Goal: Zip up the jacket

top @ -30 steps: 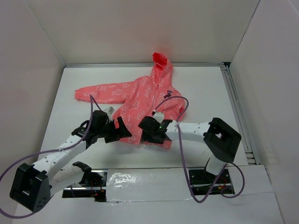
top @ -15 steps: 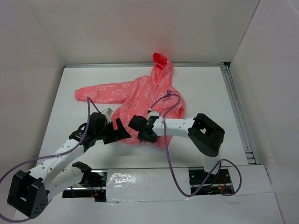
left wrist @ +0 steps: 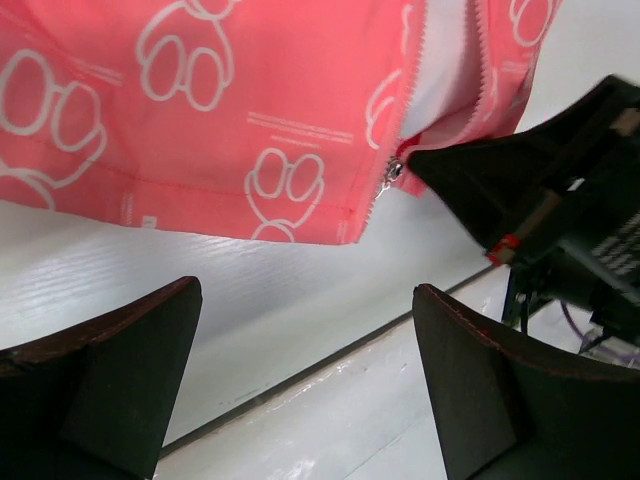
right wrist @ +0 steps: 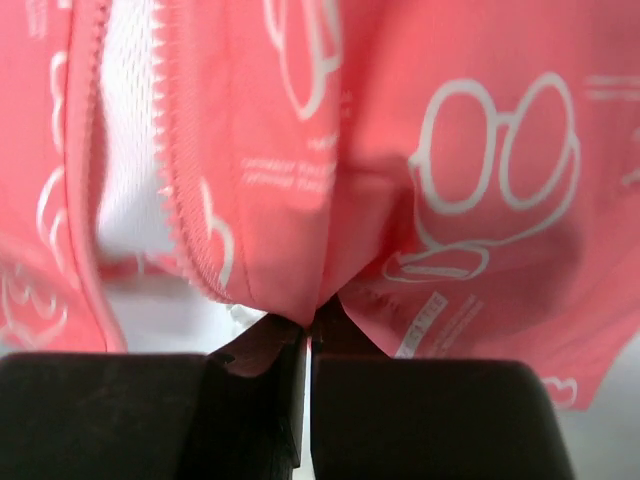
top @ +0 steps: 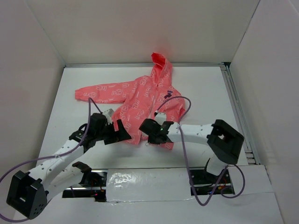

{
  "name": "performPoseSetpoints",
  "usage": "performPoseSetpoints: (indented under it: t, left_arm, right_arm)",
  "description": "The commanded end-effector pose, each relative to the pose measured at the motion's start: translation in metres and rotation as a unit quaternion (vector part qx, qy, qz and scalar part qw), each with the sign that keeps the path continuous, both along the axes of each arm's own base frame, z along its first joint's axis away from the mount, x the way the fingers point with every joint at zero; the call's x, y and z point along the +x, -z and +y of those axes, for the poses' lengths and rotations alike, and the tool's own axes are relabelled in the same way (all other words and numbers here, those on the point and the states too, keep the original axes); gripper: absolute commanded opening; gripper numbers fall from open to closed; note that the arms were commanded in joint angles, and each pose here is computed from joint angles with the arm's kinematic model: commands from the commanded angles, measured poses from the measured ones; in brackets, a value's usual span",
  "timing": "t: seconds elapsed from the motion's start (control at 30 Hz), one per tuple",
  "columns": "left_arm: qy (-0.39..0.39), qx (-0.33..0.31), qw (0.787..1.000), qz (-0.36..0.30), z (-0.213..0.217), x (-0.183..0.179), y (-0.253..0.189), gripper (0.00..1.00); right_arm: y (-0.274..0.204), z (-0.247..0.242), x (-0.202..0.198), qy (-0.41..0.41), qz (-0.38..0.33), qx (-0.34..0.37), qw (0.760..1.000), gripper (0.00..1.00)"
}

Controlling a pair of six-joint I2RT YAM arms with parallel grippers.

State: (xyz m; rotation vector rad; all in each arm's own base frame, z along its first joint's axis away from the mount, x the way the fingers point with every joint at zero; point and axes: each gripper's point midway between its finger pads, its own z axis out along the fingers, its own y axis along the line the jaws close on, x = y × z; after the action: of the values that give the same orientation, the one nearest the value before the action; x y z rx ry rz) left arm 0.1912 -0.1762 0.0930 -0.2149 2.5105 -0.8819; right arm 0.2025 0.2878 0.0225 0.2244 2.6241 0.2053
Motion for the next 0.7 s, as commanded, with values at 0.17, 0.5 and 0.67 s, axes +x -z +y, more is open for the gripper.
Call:
performPoseSetpoints:
  t: [0.17, 0.5, 0.67]
  left_arm:
    - [0.158, -0.078, 0.975, -0.136, -0.048, -0.01, -0.068, 0.99]
    - [0.275, -0.126, 0.92, -0.251, -0.089, -0.006, -0.112, 0.99]
    - [0.313, -0.128, 0.899, -0.28, -0.108, 0.0, -0.114, 0.99]
  right_arm:
    - [-0.111, 0.01, 0.012, -0.13, -0.164, 0.121, 0.97, 0.0]
    - [-0.181, -0.002, -0.001, -0.211, -0.231, 0.239, 0.919, 0.0]
    - [-0.19, -0.004, -0.007, -0.222, -0.224, 0.265, 0.911, 0.0]
